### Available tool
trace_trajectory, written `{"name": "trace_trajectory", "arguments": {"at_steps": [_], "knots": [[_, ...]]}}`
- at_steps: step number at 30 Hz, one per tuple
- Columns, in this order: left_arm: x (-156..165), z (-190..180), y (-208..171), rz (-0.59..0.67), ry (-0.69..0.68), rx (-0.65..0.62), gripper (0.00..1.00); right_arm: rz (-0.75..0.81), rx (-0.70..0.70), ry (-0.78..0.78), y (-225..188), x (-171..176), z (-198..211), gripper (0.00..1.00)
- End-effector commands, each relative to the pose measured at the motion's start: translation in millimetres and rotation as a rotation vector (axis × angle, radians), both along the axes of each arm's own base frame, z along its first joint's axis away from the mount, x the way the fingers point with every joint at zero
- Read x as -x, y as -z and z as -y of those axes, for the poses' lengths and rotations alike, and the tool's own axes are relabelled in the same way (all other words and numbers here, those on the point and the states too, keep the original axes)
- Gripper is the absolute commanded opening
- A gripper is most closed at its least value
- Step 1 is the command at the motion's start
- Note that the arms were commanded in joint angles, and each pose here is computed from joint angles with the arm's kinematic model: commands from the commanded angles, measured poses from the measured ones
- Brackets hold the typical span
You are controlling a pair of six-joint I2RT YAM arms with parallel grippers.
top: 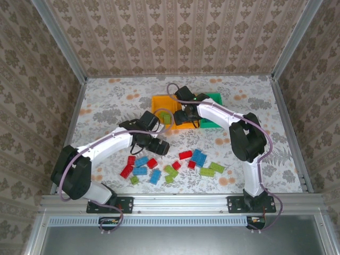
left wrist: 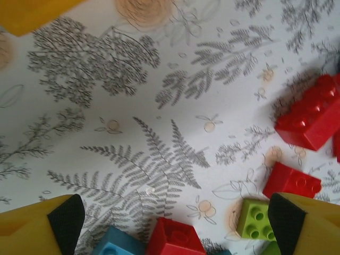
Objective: Sort the legos into containers by color
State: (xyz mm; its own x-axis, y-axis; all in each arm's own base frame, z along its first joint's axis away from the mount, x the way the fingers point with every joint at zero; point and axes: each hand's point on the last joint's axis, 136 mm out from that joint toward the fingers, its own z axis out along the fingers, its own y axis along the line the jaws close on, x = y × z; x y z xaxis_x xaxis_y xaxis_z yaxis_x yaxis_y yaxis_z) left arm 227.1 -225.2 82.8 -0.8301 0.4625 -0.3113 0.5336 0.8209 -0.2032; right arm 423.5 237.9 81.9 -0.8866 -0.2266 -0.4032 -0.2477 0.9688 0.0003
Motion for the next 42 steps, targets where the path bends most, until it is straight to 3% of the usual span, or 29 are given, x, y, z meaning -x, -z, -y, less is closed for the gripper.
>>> {"name": "trace_trajectory", "arguments": {"at_steps": [1, 13, 18, 30, 42], "knots": [[24, -12, 8, -0.047, 0.069, -0.072, 0.91, 0.009, -0.02, 0.022, -10, -2, 2, 0.84], [55, -22, 25, -0.098, 0.137, -0.201, 0.89, 0.065, -0.146, 0.037, -45, 3, -2, 0.88], [56, -19, 32, -0.106, 0.165, -0.231, 0.79, 0.071, -0.147, 0.056, -49, 8, 8, 0.88], [54, -22, 42, -0.136, 0.186, -0.357, 0.77, 0.047, -0.139, 0.087, -42, 17, 27, 0.89], [52, -19, 46, -0.138, 0.218, -0.391, 0.56, 0.039, -0.13, 0.122, -38, 18, 44, 0.89]]}}
